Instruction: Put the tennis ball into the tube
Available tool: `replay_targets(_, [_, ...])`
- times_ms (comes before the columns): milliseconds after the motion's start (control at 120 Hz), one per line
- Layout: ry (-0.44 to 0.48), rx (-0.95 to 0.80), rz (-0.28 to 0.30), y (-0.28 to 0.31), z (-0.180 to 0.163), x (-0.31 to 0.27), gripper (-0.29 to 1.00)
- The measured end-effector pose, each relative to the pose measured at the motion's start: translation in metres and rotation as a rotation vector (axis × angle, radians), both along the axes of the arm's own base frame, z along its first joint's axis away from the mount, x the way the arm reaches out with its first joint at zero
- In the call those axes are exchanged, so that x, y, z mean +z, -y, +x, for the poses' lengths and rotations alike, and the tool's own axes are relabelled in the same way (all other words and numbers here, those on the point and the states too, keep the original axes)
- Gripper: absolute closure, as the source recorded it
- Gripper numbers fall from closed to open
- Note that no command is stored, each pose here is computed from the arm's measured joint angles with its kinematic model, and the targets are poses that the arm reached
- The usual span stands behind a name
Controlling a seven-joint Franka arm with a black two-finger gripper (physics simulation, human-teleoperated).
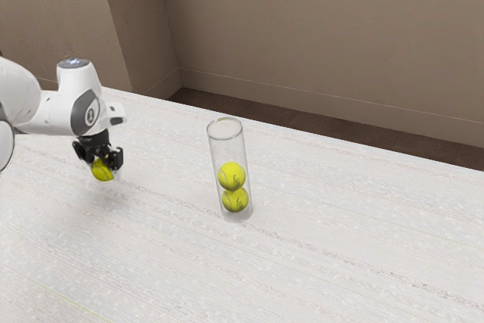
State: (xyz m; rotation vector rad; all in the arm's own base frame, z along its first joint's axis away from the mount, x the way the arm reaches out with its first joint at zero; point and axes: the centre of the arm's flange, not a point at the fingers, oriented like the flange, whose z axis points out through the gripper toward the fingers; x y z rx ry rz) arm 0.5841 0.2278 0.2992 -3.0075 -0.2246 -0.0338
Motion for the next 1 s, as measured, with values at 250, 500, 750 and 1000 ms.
replay_targets(250, [0.117,-0.111,0.095,0.045,0.006,0.134,0.47])
replay_targets(500, [0.158,-0.191,0.228,0.099,0.014,0.215,0.48])
replay_targets(750, [0.178,-0.321,0.295,0.214,0.031,0.237,0.49])
replay_targets(1000, [0.209,-0.369,0.343,0.279,0.033,0.244,0.49])
